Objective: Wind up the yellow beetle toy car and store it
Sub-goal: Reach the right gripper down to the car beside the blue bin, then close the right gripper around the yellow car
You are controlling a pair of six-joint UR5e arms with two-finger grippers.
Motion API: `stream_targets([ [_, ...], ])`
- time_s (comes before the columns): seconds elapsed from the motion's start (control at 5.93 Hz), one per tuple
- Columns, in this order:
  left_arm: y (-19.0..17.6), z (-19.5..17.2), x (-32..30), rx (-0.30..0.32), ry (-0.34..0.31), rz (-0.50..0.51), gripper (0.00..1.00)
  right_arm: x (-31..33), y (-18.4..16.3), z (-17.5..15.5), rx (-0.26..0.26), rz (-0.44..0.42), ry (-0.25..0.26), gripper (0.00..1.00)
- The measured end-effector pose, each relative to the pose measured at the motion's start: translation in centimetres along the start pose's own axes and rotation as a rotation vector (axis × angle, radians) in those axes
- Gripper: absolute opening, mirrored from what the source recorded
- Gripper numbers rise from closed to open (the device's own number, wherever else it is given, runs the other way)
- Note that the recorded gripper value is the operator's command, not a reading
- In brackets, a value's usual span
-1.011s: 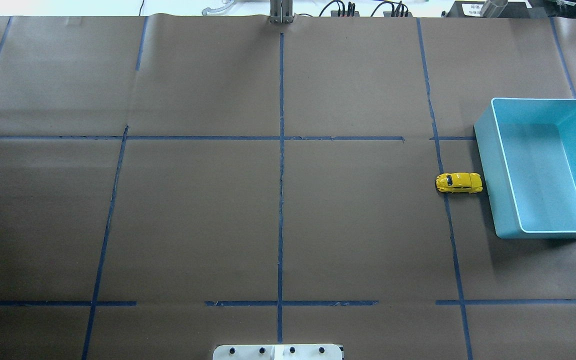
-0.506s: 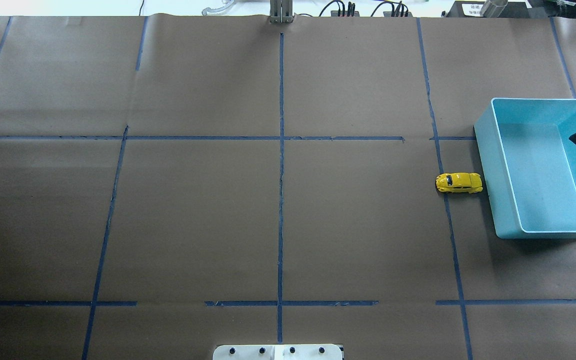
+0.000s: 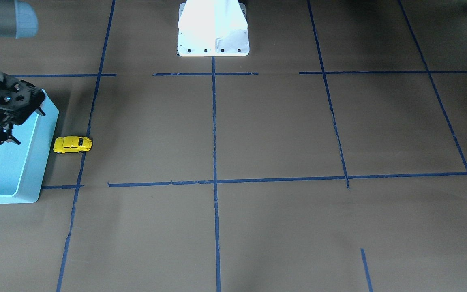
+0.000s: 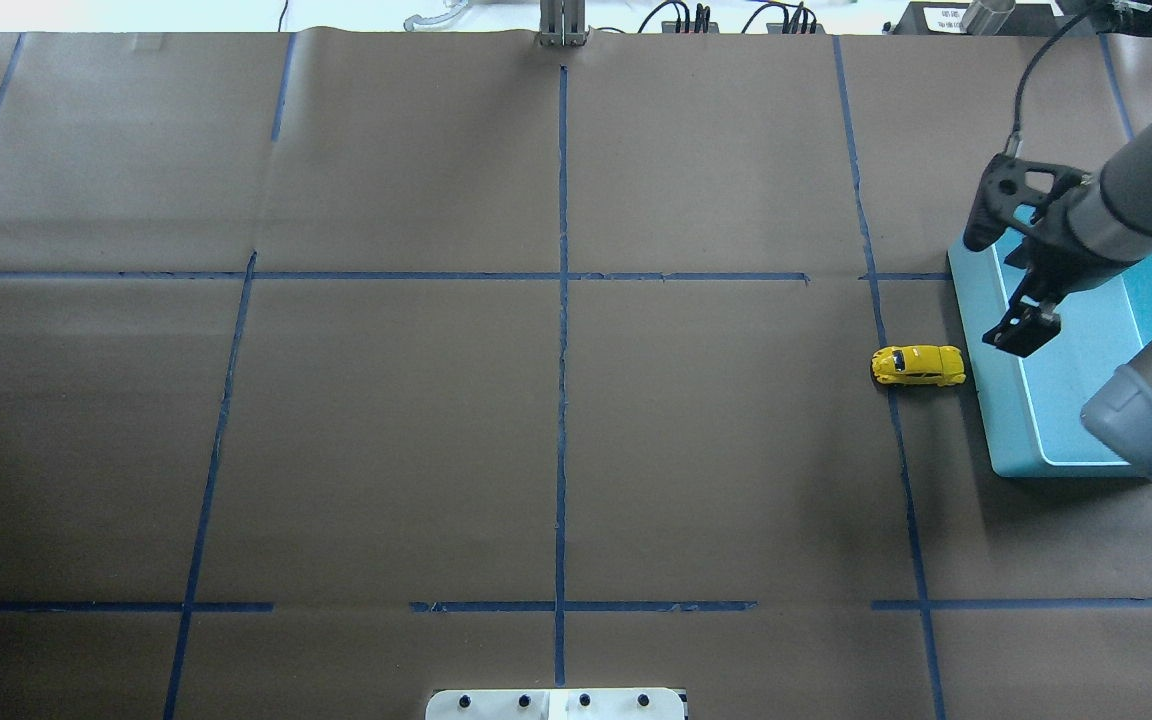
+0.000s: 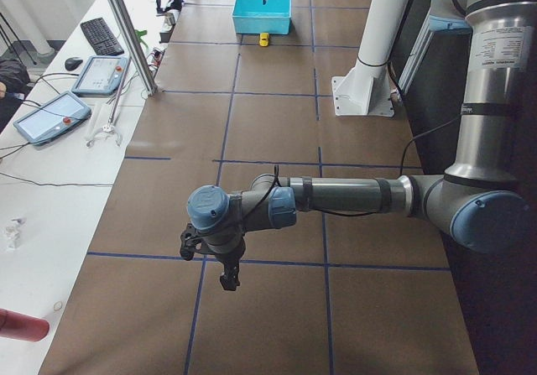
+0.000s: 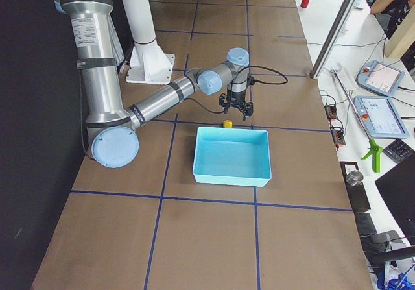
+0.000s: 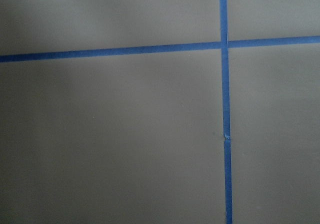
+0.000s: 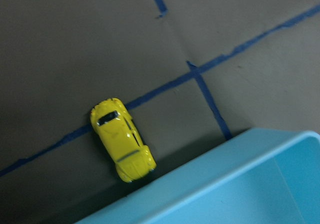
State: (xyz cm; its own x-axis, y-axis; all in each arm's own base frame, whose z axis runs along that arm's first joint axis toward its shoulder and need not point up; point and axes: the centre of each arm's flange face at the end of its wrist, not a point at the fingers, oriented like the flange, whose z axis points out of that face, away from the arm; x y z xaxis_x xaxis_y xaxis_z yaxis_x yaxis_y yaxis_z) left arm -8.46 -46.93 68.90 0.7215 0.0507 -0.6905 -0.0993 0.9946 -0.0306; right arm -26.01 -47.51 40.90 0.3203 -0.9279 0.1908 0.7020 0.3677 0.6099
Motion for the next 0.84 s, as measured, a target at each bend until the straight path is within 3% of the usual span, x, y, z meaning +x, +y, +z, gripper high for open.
stream_targets([
  [0.34,0.4,0.3,-0.2,0.010,-0.002,0.005,1.00,-3.8,-3.4,2.8,0.003,-0.118,0.005,1.00],
  [0.84,0.1,-0.4,0.5,0.024,-0.004,0.007,1.00,-4.3,-3.6,6.6,-0.040,-0.337,0.019,1.00],
])
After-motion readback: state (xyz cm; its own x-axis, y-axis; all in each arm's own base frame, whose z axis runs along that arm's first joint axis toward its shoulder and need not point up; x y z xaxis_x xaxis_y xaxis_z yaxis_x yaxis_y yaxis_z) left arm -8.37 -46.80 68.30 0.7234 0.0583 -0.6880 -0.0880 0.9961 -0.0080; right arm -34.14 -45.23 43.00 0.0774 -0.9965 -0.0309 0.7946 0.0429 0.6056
